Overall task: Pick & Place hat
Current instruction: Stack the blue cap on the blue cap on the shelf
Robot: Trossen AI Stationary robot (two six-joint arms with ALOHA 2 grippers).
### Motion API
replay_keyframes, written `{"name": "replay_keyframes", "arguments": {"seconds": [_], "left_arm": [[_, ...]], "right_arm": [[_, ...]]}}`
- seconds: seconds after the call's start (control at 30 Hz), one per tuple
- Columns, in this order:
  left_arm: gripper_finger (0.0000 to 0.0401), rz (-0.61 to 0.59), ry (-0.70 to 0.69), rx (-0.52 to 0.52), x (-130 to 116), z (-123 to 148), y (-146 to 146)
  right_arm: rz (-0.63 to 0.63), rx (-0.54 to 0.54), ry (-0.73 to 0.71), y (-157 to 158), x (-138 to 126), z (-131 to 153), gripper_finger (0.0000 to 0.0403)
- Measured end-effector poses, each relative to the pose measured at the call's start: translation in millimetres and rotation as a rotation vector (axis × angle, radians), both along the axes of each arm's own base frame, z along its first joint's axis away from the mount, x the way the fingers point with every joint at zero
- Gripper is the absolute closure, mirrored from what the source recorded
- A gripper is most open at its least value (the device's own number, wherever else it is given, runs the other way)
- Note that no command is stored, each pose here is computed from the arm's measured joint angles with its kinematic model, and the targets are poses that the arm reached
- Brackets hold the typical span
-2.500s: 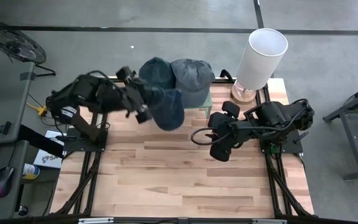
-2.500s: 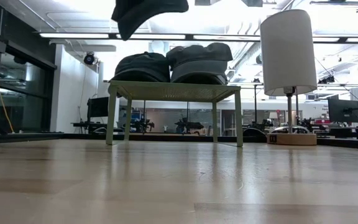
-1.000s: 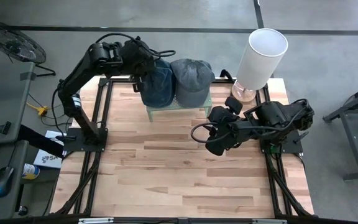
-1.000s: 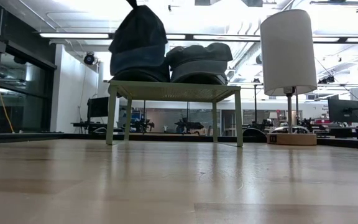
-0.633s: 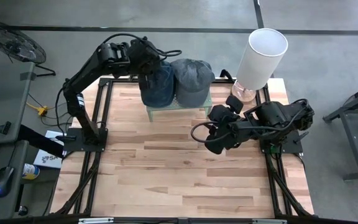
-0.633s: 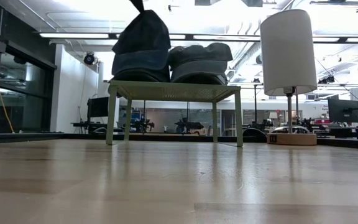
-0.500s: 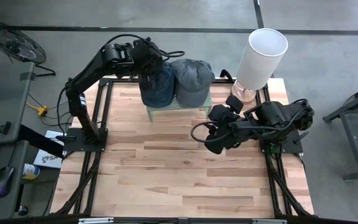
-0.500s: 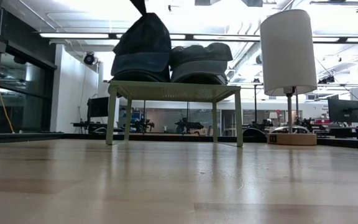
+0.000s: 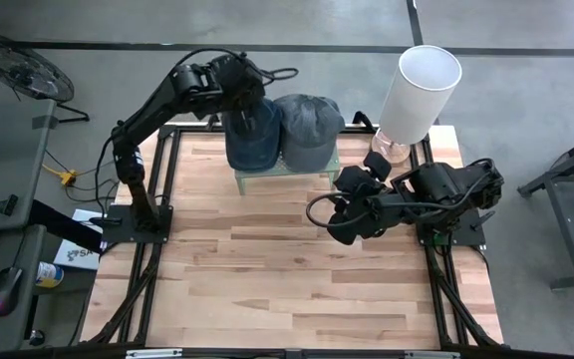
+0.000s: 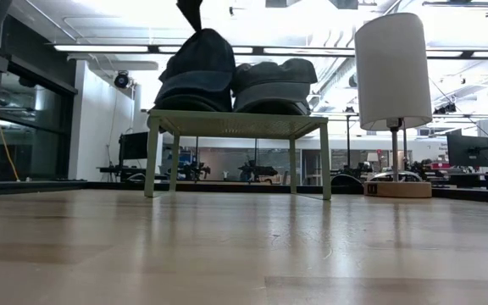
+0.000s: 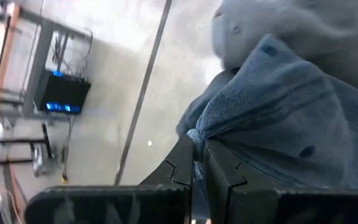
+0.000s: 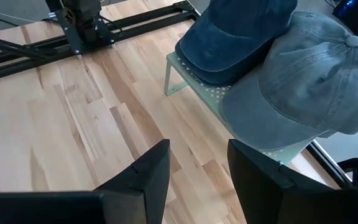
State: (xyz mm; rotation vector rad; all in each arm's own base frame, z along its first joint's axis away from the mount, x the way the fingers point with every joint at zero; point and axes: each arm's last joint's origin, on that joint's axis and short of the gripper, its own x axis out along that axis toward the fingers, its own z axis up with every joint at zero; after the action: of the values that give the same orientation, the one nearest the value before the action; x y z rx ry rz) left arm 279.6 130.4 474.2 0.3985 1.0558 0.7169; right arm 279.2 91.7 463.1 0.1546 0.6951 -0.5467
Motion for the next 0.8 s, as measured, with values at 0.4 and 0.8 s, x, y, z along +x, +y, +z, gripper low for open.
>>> {"name": "replay_keyframes", "arguments": {"seconds": [0.4,0.8], "left_arm": [[0.0393,0.075,-0.086,-0.121,-6,-6,29],[0.0376,0.095,-0.059,-0.194,11,-26,43]], "right_arm": [[-0.023,-0.007,-0.011,-2,0,0,0.0249],[-0.059,0.020,-0.029,-5,1,0,0.0249]]}}
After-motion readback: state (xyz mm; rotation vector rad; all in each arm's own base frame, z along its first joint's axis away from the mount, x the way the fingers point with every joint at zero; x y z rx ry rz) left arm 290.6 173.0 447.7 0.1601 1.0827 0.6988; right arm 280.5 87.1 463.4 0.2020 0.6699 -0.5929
